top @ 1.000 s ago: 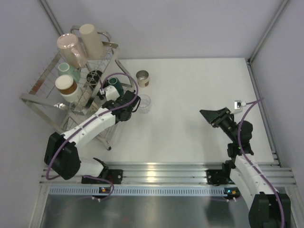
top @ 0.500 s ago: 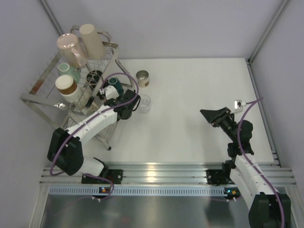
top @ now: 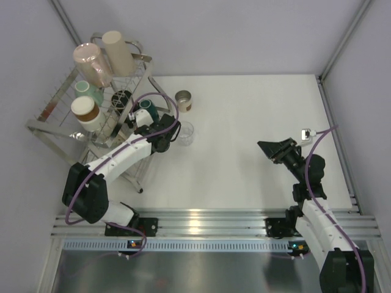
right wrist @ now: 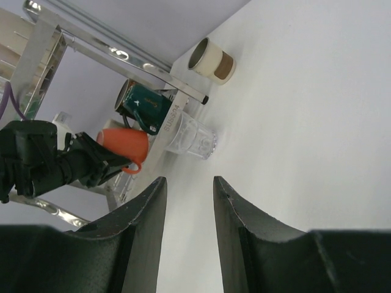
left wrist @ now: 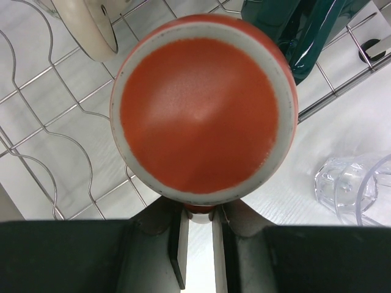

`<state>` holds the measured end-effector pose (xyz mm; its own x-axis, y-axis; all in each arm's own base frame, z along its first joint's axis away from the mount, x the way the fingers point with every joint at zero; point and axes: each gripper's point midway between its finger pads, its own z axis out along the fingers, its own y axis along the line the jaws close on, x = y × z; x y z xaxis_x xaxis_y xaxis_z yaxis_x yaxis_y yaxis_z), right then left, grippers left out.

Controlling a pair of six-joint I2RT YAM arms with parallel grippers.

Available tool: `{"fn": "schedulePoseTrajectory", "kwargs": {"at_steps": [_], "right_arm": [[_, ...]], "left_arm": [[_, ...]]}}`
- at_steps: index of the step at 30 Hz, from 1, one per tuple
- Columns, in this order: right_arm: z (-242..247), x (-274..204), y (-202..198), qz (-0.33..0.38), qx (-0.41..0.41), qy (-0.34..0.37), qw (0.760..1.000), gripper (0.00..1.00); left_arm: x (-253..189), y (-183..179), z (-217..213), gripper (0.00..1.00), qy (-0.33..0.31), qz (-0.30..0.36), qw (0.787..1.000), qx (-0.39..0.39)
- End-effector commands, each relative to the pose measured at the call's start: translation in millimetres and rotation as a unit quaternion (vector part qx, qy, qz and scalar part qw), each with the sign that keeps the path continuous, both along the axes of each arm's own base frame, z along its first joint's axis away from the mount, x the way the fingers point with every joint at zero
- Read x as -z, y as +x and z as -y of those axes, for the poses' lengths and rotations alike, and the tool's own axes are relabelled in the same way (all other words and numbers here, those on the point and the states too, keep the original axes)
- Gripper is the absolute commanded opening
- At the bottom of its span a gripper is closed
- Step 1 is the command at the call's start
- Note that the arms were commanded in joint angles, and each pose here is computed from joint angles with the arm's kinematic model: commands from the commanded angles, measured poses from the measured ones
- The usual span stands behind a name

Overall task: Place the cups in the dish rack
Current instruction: Place the cup upside down on the dish rack

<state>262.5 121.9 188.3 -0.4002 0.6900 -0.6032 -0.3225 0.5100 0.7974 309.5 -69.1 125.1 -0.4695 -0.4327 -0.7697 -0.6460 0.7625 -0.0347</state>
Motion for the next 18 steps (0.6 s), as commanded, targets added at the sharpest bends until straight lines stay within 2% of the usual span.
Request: {"fn": "schedulePoseTrajectory", "kwargs": {"at_steps": [1,18], "right_arm": [[2,-30,5,0.046,0.007,-0.011,0.999,0.37],[4,-36,3,0.053,0.011,-0.022,0.998,0.37]], "left_arm": [[-32,18,-8,0.0,0.01,0.055,0.998,-0.018],[-15,5,-15,0.0,0.052,-0.017,0.997,0.049]]}}
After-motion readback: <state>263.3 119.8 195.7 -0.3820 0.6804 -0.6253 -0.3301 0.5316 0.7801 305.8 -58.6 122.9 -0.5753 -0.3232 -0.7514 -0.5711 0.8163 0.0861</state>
